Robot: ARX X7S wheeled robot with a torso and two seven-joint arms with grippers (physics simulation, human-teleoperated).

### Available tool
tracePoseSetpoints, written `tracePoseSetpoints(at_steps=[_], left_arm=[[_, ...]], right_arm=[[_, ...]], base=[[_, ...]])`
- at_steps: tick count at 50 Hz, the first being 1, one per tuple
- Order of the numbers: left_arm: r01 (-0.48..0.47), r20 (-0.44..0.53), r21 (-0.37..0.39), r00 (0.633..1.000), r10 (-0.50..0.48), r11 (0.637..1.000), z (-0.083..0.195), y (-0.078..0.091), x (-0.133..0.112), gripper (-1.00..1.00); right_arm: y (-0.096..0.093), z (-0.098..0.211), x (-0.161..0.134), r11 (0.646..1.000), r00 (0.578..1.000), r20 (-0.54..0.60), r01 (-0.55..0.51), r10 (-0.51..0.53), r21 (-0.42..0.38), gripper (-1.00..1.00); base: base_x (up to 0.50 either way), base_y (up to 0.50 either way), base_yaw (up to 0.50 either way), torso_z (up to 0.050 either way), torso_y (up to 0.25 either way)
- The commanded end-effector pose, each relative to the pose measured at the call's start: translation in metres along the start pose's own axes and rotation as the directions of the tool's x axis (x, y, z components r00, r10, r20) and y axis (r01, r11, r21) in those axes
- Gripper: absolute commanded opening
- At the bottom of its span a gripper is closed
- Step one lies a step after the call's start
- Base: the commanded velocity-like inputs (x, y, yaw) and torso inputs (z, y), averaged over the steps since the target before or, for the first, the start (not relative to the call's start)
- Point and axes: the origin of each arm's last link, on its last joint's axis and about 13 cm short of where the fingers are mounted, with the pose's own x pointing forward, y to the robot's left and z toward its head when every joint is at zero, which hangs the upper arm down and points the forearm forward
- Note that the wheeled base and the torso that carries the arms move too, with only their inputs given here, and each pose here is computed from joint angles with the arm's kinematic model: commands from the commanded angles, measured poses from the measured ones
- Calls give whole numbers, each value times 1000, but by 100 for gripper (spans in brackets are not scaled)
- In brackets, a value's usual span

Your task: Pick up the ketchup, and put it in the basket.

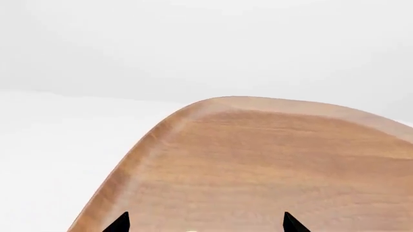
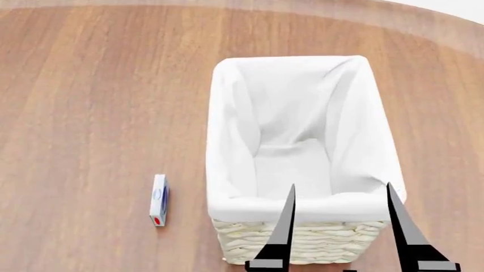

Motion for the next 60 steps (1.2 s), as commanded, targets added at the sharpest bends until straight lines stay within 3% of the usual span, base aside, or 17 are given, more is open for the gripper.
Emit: tracePoseSetpoints(at_steps=[1, 26, 31, 32, 33, 36, 47, 60], left_arm=[[-19, -49, 36, 999, 21, 999, -7, 6, 8, 100], [-6, -200, 69, 979, 20, 998, -30, 5, 14, 100], [25, -235, 54, 972, -11, 998, -38, 6, 17, 100], [87, -240, -36, 966, -93, 996, -38, 6, 17, 100], [106, -242, -51, 963, -115, 993, -38, 6, 16, 100], [152, -223, -17, 963, -152, 988, -42, 2, 17, 100], [138, -208, 23, 969, -130, 990, -50, 2, 24, 100], [66, -200, 21, 978, -61, 998, -47, 16, 36, 100]], right_arm=[[0, 2, 0, 1000, 1000, 5, -1, 1, 0, 100], [1, 1, 0, 1000, 1000, 5, -3, 3, 0, 100], [1, 0, 0, 1000, 1000, 3, -5, 5, 0, 100], [1, 0, 0, 1000, 1000, 3, -7, 7, -1, 100], [1, 0, 0, 1000, 1000, 4, -7, 7, -2, 100], [1, 0, 0, 1000, 1000, 4, -6, 6, -2, 100], [1, 3, -1, 1000, 1000, 8, -6, 6, 2, 100], [2, 3, -1, 1000, 1000, 10, -13, 13, 4, 100]], base=[[0, 0, 0, 0, 0], [0, 0, 0, 0, 0], [0, 0, 0, 0, 0], [0, 0, 0, 0, 0], [0, 0, 0, 0, 0], [0, 0, 0, 0, 0], [0, 0, 0, 0, 0], [0, 0, 0, 0, 0]])
